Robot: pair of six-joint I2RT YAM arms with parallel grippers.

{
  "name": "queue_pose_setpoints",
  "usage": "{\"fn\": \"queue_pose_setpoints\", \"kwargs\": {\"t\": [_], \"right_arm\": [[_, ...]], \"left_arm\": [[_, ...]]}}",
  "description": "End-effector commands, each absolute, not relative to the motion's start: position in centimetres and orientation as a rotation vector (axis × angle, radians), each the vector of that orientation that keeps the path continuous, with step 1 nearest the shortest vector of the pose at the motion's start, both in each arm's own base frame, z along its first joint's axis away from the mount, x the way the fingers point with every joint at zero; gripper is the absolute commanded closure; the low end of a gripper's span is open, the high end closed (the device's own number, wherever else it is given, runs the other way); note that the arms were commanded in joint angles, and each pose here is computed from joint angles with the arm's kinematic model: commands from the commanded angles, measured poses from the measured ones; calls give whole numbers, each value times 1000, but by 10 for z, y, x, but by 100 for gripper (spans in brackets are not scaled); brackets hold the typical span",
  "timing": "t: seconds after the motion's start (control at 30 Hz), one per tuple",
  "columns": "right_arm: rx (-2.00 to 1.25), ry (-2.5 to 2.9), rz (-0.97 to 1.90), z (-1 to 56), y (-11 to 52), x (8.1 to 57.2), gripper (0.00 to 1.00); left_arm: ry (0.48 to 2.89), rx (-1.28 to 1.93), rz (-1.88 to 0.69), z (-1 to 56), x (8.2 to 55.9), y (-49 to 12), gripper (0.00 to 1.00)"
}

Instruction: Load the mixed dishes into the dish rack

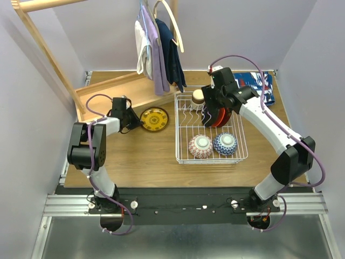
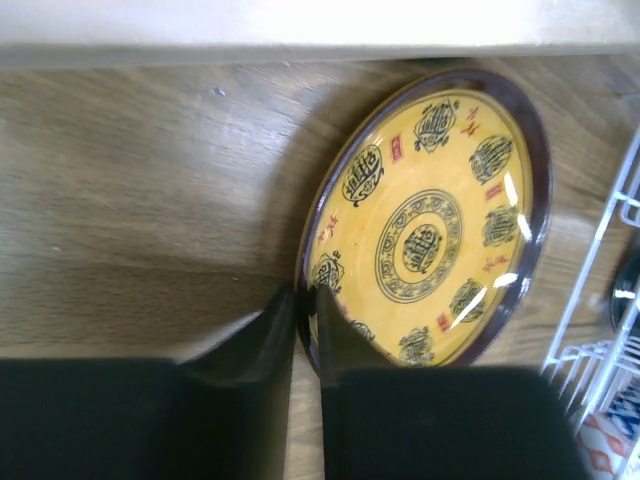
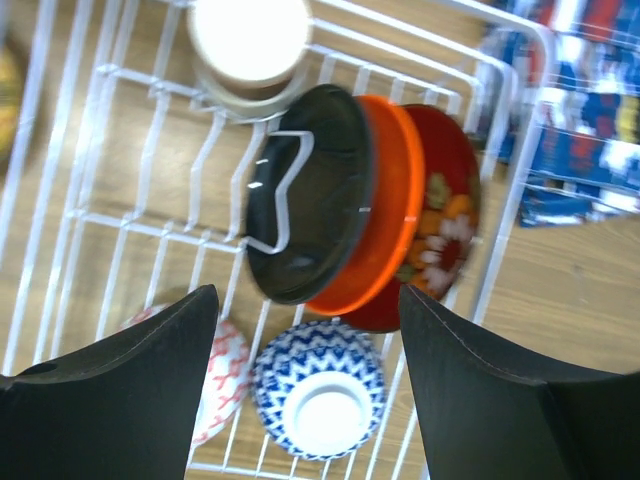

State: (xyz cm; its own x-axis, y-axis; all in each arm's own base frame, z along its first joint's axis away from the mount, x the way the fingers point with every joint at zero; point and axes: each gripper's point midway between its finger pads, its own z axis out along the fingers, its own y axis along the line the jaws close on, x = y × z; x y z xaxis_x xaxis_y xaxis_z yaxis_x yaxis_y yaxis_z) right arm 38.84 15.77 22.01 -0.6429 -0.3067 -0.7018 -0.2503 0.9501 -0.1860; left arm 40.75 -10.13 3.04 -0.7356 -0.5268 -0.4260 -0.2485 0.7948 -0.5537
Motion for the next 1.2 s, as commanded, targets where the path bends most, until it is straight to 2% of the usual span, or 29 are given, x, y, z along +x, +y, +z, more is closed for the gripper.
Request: {"fn": "queue_pose_setpoints", "kwargs": {"t": [0.0, 0.13, 0.3, 0.33, 0.4, 0.43, 0.47, 0.6, 0.93, 1.17], "right_arm": [[-540, 2322, 126, 215, 189, 376, 20], [-655, 2308, 258, 213, 207, 365, 20], [-936, 2221, 636, 230, 254, 333, 20], [-959, 2207, 675, 234, 260, 331, 20], [-1041, 2185, 758, 229, 270, 327, 21], [-1094, 2176, 783, 227, 272, 323, 25], [-1180, 2117, 832, 229, 281, 323, 25], [-1393, 1981, 918, 231, 293, 319, 24], [-1530, 1817, 1204, 226, 315, 300, 21], [-1516, 1740, 1280, 229, 329, 305, 22]], "left_arm": [[2427, -494, -678, 33, 389, -107, 100], [2428, -337, -708, 55, 366, -103, 100], [2428, -31, -760, 79, 330, -100, 100], [2387, 105, -755, 91, 325, -102, 100], [2341, 271, -929, 111, 299, -122, 100], [2261, 396, -965, 131, 289, -129, 100], [2205, 521, -938, 140, 284, -130, 100], [2163, 692, -919, 161, 258, -134, 100], [2039, 767, -867, 217, 269, -142, 100], [1931, 757, -813, 239, 301, -167, 100]]}}
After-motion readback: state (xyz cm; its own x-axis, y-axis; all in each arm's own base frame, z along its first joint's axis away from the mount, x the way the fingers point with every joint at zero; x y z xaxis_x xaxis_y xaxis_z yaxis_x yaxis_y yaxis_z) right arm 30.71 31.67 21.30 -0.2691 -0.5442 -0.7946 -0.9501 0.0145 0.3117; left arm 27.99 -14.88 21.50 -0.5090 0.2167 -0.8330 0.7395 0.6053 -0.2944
